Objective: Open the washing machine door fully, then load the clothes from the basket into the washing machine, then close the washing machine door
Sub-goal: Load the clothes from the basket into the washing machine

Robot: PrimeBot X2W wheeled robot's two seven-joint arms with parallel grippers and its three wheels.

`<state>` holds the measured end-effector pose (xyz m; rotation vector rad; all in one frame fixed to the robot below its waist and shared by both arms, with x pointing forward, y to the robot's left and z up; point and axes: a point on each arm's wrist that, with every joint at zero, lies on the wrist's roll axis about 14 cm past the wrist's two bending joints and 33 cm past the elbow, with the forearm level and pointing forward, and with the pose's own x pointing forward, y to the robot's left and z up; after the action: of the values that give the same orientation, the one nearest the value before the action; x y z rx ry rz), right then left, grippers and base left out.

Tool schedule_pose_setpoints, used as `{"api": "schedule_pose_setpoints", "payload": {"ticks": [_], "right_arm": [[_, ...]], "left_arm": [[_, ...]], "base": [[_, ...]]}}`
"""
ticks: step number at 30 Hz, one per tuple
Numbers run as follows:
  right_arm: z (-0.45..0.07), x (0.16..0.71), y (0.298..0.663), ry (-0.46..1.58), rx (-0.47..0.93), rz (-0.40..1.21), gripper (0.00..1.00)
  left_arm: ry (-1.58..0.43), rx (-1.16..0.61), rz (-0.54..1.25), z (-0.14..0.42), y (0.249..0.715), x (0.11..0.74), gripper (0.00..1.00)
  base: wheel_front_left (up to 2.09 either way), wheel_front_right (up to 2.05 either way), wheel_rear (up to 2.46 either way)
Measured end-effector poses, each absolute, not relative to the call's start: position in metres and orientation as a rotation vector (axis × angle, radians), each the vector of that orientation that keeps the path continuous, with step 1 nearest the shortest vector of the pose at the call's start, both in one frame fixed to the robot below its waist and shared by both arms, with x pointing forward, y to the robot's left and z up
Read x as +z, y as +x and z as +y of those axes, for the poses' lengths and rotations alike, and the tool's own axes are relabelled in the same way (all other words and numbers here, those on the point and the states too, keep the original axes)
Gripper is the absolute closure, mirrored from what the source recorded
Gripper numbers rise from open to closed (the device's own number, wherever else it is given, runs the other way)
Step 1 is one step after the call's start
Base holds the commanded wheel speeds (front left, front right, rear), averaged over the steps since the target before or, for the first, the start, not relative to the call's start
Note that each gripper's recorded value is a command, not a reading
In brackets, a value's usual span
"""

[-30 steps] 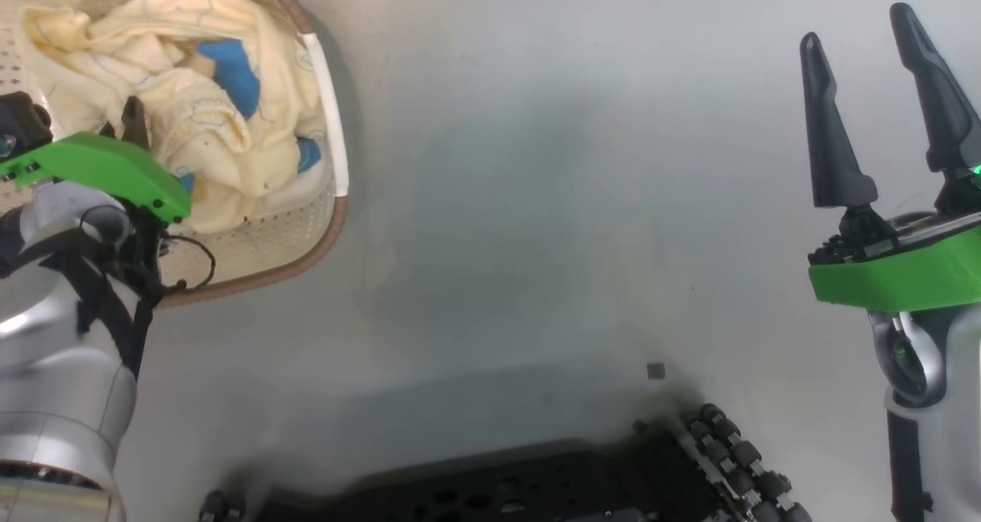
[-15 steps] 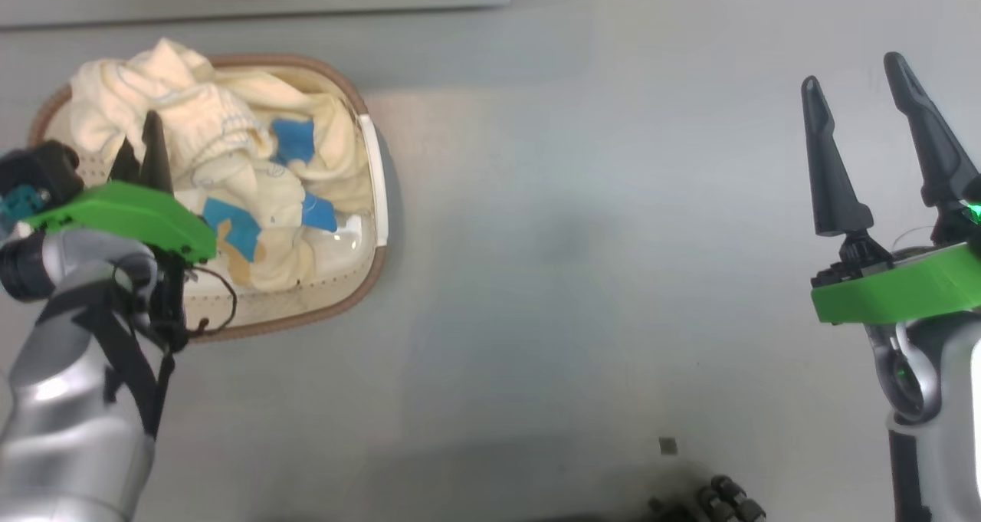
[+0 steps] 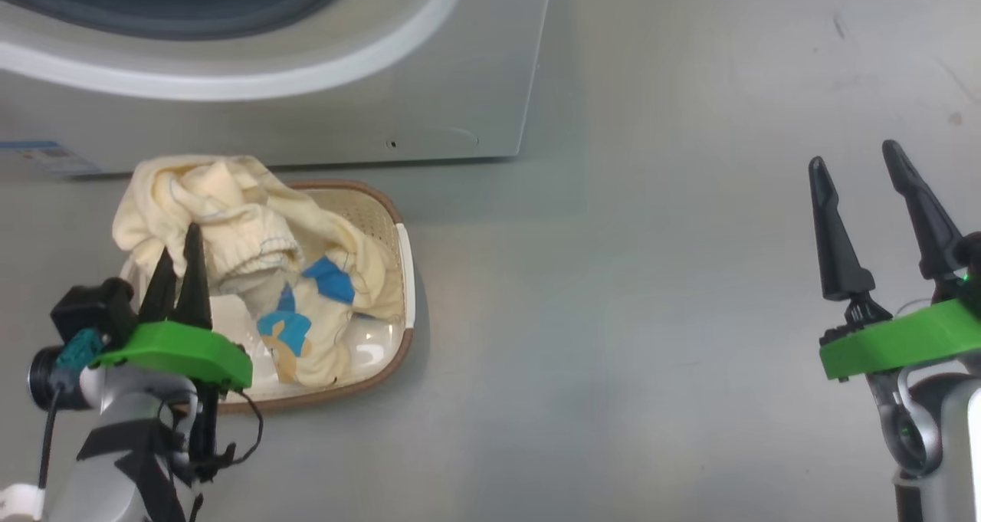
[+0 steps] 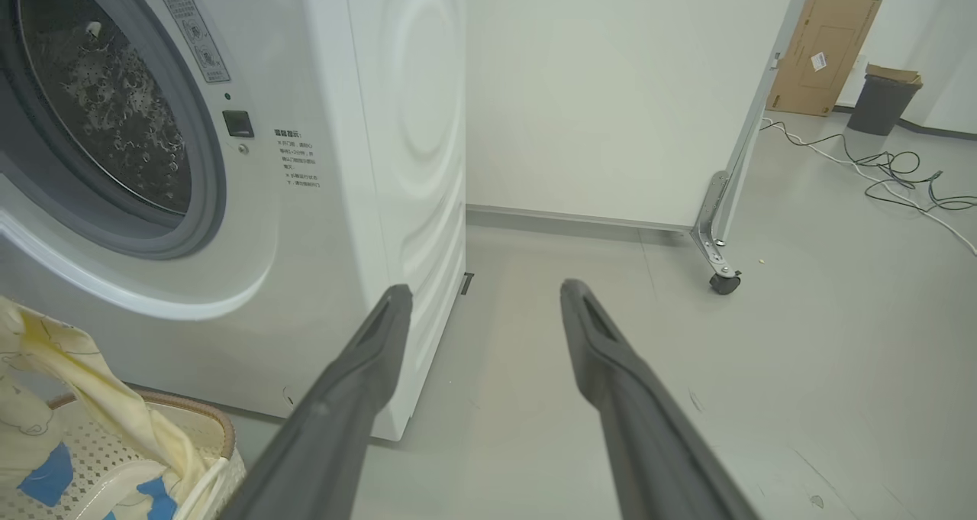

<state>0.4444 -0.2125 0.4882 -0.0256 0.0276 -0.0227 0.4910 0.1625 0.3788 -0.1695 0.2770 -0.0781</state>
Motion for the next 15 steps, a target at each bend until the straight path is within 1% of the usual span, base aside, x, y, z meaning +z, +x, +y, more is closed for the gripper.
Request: {"api": "schedule_pose_setpoints", "payload": {"ticks": [5, 15], "right_arm": [[-0.213, 0.504, 0.425, -0.013, -0.028, 0.012, 0.00], [-0.213, 0.527, 0.389, 0.003, -0.031, -0.025, 0.00]], "left_arm": [[-0.140, -0.063, 0.211, 0.169, 0.466, 0.409, 1.00], [-0.123, -0.019, 0.165, 0.183, 0.416, 0.437, 1.00]], "base": [[0.00, 0.00, 0.00], [0.00, 0.00, 0.00]]}}
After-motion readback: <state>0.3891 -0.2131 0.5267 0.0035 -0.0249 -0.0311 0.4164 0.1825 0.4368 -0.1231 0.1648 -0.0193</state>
